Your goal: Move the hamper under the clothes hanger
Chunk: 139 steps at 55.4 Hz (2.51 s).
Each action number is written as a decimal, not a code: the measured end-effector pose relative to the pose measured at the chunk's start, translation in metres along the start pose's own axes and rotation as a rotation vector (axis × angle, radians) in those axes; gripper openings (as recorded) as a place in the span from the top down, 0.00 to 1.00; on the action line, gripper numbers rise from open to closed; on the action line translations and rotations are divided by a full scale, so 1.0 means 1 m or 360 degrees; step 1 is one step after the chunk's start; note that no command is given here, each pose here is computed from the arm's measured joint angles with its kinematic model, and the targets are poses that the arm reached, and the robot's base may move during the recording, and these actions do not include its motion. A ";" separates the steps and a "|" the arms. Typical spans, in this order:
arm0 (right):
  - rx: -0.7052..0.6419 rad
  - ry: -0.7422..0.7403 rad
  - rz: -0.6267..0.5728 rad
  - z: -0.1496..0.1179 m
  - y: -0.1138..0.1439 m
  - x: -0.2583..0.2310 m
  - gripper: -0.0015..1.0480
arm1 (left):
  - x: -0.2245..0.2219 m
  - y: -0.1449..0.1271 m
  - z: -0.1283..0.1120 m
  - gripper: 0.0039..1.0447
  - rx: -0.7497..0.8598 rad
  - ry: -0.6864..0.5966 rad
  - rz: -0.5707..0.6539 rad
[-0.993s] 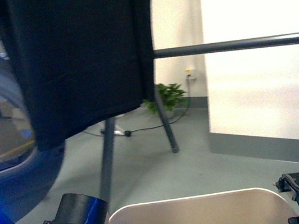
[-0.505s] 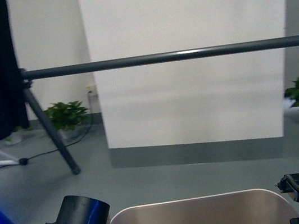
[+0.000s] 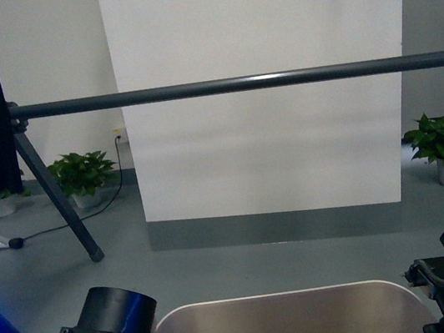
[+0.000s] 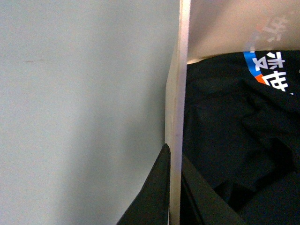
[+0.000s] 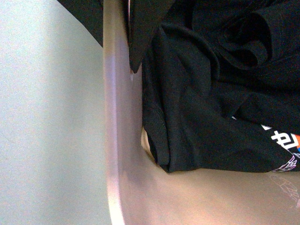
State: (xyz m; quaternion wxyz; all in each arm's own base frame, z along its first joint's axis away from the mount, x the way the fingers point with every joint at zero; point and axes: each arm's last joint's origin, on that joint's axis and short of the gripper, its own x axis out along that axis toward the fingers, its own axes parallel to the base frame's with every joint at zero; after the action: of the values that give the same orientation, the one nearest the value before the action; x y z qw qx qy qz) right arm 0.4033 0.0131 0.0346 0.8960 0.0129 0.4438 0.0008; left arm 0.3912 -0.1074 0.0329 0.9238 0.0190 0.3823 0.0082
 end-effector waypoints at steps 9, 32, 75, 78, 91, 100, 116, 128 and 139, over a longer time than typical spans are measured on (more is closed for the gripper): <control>-0.0006 0.0001 0.0017 0.000 0.002 0.000 0.98 | 0.001 0.003 0.000 0.97 -0.0008 0.0001 0.0008; 0.0014 -0.0001 -0.0021 0.000 -0.005 0.000 0.98 | -0.001 -0.003 -0.001 0.97 0.0007 0.0004 -0.0026; 0.0355 -0.0090 -0.0013 0.027 -0.009 0.025 0.98 | 0.038 -0.019 0.045 0.97 0.0177 -0.0125 -0.0125; 0.0358 -0.0064 -0.0020 0.026 -0.009 0.031 0.98 | 0.046 -0.022 0.046 0.97 0.0197 -0.0100 -0.0107; 0.0371 -0.0013 -0.0044 0.022 -0.009 0.048 0.98 | 0.065 -0.030 0.044 0.97 0.0226 -0.0050 -0.0082; 0.0376 0.0018 -0.0061 0.017 -0.009 0.059 0.98 | 0.075 -0.036 0.037 0.97 0.0238 -0.0008 -0.0082; 0.0397 -0.0029 -0.0074 0.019 -0.007 0.061 0.62 | 0.076 -0.042 0.037 0.49 0.0246 -0.0037 -0.0117; 0.0402 -0.0154 -0.0095 0.035 -0.007 0.040 0.32 | 0.055 -0.045 0.056 0.18 0.0245 -0.0170 -0.0146; 0.0391 -0.0460 -0.0134 0.073 -0.006 -0.017 0.07 | -0.003 -0.045 0.099 0.06 0.0192 -0.0458 -0.0210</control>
State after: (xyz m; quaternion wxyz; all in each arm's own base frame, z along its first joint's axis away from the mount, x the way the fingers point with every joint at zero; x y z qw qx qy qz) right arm 0.4506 0.0052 0.0923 0.9414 0.1034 0.3073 -0.0927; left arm 0.4588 -0.1549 0.1029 0.9647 0.0503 0.2462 -0.0784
